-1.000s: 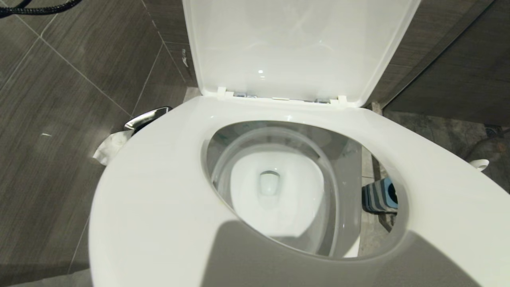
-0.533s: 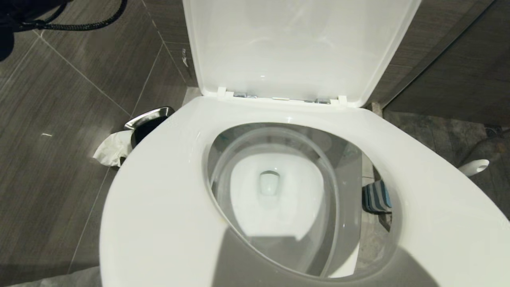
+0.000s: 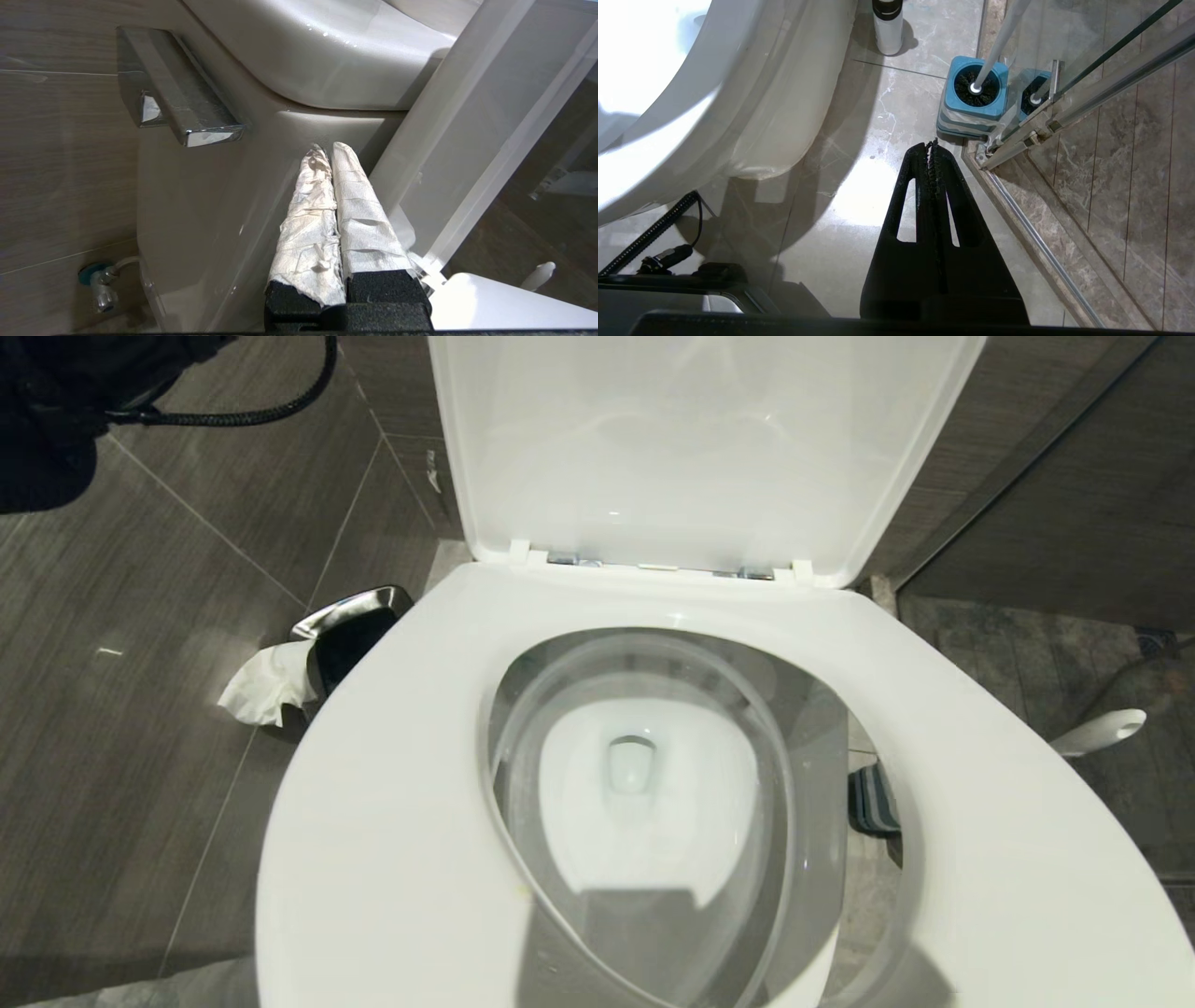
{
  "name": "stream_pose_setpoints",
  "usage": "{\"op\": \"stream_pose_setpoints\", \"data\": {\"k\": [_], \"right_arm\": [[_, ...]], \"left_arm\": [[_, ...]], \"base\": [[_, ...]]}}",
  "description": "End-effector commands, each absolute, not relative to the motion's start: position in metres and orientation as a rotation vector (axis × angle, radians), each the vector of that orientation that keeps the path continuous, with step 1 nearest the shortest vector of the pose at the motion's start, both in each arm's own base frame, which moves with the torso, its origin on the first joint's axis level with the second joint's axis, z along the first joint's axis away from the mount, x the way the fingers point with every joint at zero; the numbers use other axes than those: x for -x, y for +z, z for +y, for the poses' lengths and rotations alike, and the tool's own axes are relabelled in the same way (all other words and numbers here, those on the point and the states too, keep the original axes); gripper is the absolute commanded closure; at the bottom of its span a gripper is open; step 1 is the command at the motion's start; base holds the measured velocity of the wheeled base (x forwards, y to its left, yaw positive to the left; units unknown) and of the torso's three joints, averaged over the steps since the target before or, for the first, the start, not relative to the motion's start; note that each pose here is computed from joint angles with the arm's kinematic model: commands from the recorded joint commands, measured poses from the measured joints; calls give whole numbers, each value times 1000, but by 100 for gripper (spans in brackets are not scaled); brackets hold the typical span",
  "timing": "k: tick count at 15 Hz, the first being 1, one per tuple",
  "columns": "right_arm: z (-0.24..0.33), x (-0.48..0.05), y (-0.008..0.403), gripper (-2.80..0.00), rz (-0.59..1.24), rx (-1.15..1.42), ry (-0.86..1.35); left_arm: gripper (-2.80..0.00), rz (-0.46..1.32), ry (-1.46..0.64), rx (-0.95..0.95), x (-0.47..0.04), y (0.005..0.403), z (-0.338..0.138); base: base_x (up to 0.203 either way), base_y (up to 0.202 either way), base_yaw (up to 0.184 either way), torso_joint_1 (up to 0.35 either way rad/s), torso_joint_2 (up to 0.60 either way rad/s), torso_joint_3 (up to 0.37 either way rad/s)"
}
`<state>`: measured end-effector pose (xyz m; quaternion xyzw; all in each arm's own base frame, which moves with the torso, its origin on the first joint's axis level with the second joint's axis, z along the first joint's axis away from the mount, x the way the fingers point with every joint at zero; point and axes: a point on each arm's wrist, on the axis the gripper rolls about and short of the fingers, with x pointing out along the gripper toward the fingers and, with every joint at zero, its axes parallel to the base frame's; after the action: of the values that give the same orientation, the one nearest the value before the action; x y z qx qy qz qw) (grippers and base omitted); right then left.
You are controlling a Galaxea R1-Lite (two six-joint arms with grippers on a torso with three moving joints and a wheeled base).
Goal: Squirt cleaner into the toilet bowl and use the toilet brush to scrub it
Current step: Close the toilet lid
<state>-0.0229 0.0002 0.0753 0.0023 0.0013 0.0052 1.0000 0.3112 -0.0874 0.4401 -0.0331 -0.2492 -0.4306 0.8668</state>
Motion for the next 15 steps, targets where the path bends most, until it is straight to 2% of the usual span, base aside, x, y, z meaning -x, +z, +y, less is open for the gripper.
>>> {"op": "stream_pose_setpoints", "data": {"k": [1,15], "right_arm": [[0,23,75,0,3,-5,11],[0,23,75,0,5,-5,11]], "left_arm": [[0,-521,-906,70,-316,436,-90],[0,-514,-984,96,-308,436,-114]], "base": [[0,0,0,0,0,0],[0,0,0,0,0,0]]}}
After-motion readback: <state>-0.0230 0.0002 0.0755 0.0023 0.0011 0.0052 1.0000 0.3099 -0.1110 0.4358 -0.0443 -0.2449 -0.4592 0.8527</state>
